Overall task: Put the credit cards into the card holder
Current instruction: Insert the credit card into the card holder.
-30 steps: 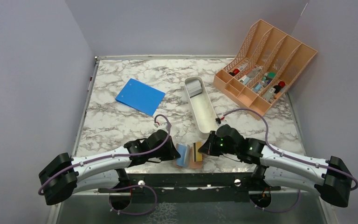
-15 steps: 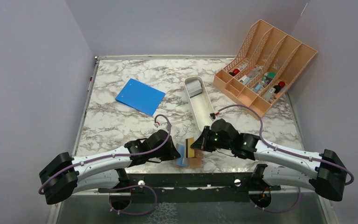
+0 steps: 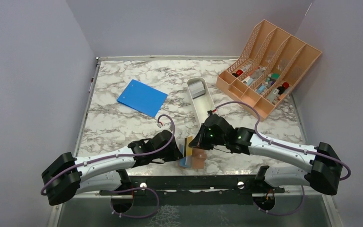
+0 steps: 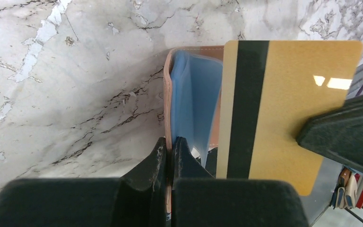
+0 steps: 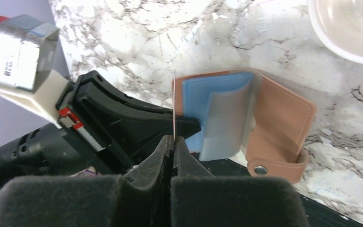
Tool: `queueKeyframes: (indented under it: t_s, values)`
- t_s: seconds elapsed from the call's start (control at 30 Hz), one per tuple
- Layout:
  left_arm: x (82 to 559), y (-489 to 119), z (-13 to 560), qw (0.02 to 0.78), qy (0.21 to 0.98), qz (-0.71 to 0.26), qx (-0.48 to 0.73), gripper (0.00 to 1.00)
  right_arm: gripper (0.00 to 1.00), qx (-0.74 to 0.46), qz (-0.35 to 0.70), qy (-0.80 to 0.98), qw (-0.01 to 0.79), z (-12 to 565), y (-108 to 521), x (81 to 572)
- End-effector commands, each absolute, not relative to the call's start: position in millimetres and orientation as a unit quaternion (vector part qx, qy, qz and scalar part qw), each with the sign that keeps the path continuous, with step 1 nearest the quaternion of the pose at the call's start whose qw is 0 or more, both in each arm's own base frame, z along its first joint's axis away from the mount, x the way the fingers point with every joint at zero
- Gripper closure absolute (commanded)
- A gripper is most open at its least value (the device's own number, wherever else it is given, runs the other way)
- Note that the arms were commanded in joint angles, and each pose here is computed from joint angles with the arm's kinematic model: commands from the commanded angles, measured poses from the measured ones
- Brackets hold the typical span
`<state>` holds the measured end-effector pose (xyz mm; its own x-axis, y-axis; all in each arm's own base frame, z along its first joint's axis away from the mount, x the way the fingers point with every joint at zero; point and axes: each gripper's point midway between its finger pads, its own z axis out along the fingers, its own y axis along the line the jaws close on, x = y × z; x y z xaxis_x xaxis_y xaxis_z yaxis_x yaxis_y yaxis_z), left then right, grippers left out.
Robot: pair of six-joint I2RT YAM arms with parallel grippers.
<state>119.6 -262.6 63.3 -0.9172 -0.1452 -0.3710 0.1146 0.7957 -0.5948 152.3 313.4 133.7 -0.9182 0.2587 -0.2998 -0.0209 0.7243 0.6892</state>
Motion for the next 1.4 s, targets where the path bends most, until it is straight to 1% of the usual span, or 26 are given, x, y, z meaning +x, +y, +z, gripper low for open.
queueKeyframes:
  t_s: [0.0, 0.23, 0.5, 0.63, 0.8, 0.97, 1.1, 1.27, 1.3, 1.37]
  values:
    - [127.1, -267.7, 75.8, 0.225, 0.918, -0.328, -0.008, 1.00, 0.99, 0.086, 0.327, 0.922, 0.188, 124.4, 307.0, 153.1]
    - [127.8, -268.1, 74.9, 0.225, 0.918, -0.326, -0.006, 1.00, 0.99, 0.071, 0.309, 0.932, 0.179, 106.7, 310.7, 151.2]
    - [127.3, -265.8, 73.4, 0.227, 0.918, -0.325, -0.006, 1.00, 0.99, 0.063, 0.239, 0.949, 0.196, 93.0, 288.7, 156.3]
    - [122.5, -260.1, 62.8, 0.221, 0.920, -0.323, -0.011, 1.00, 0.99, 0.024, 0.261, 0.942, 0.211, 91.5, 283.1, 150.2]
    - [117.9, -256.2, 53.3, 0.212, 0.923, -0.322, -0.013, 0.91, 0.99, -0.011, 0.301, 0.933, 0.198, 72.4, 278.1, 131.0]
    - [113.8, -245.2, 37.5, 0.206, 0.930, -0.303, -0.020, 0.71, 0.99, -0.004, 0.337, 0.921, 0.193, 57.0, 274.0, 120.1]
    - [117.0, -237.2, 36.8, 0.214, 0.936, -0.278, -0.019, 0.63, 0.99, 0.003, 0.354, 0.914, 0.196, 48.9, 267.5, 114.5]
    - [126.6, -230.7, 43.2, 0.239, 0.938, -0.252, -0.015, 0.61, 0.99, 0.015, 0.360, 0.911, 0.202, 45.1, 259.4, 111.9]
    - [128.6, -230.8, 44.8, 0.243, 0.937, -0.249, -0.013, 0.62, 0.99, 0.016, 0.361, 0.910, 0.204, 45.3, 258.2, 111.7]
    - [130.6, -232.5, 46.5, 0.247, 0.937, -0.248, -0.008, 0.69, 0.99, 0.016, 0.366, 0.907, 0.206, 46.9, 257.6, 111.3]
